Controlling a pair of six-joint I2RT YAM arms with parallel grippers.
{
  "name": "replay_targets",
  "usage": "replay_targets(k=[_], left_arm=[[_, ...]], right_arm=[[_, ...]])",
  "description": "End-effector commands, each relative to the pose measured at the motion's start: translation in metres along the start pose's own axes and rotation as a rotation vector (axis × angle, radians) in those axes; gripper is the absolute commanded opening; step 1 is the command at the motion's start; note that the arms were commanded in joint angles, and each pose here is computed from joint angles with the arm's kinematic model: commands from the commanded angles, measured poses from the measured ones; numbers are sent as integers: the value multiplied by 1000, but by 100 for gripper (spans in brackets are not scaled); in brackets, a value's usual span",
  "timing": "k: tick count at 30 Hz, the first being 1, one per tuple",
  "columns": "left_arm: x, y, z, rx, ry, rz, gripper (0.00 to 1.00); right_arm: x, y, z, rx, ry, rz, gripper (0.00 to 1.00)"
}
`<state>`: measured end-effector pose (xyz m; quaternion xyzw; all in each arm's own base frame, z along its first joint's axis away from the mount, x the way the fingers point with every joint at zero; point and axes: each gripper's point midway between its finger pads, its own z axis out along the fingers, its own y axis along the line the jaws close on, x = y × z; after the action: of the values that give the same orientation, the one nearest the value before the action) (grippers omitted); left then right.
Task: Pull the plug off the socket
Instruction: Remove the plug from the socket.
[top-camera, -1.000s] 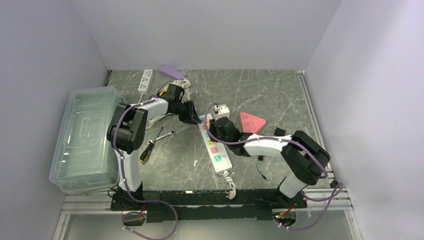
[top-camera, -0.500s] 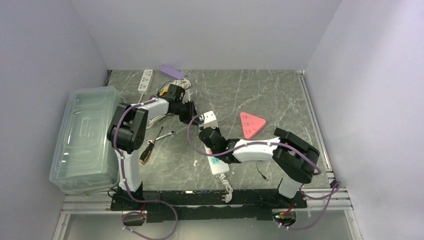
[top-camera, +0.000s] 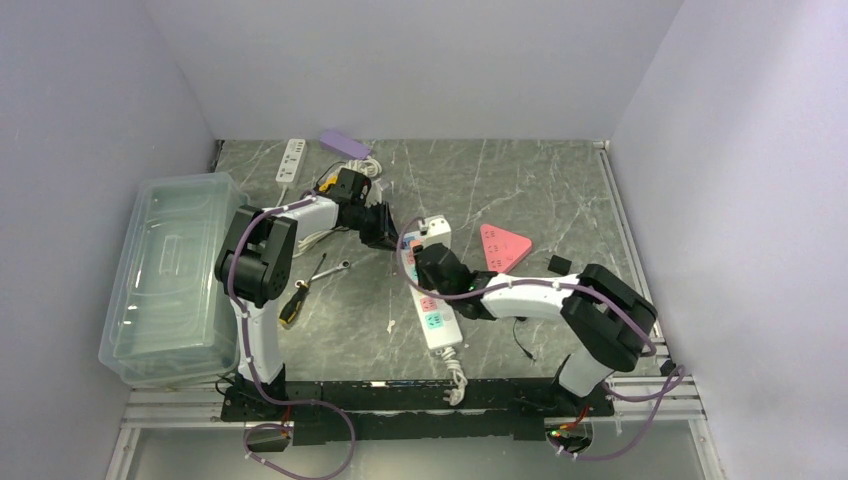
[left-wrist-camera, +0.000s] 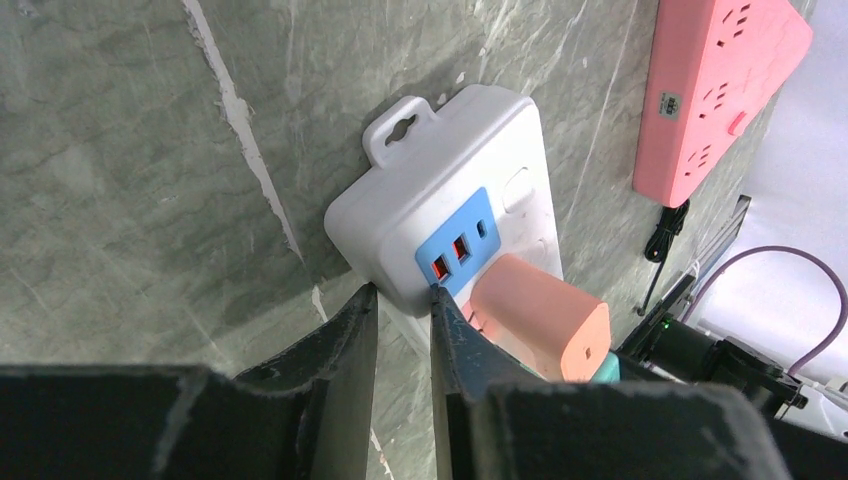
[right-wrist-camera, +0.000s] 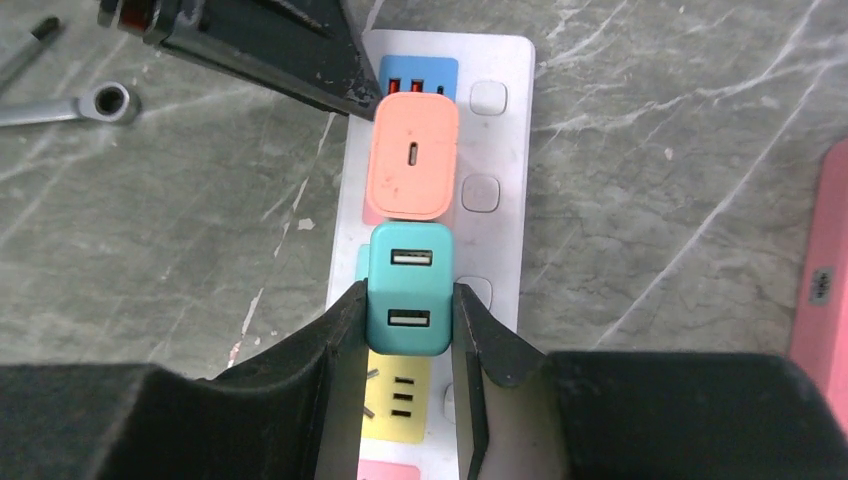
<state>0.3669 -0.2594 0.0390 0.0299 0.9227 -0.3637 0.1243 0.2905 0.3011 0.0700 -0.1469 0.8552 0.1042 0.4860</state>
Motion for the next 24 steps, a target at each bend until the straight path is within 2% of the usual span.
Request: replay_targets(k=[1, 5, 12, 16, 20, 24], left_arm=[[29, 38, 18, -132, 83, -10, 26], [28, 37, 19, -131, 84, -10, 26], [29, 38, 19, -130, 87, -11, 26], [29, 37, 19, -127, 88, -10, 26], [30, 36, 19, -126, 92, -11, 26], [30, 37, 20, -128, 93, -10, 26]], right_arm=[[-4, 4, 1, -147, 21, 154, 0], [-8, 7, -1, -121, 1, 105, 0], [-15, 15, -10, 47, -72, -111, 0], [-16, 15, -11, 116, -91, -184, 0], [-17, 16, -14, 98, -97, -162, 0], [-17, 18, -12, 10, -75, -72, 0]])
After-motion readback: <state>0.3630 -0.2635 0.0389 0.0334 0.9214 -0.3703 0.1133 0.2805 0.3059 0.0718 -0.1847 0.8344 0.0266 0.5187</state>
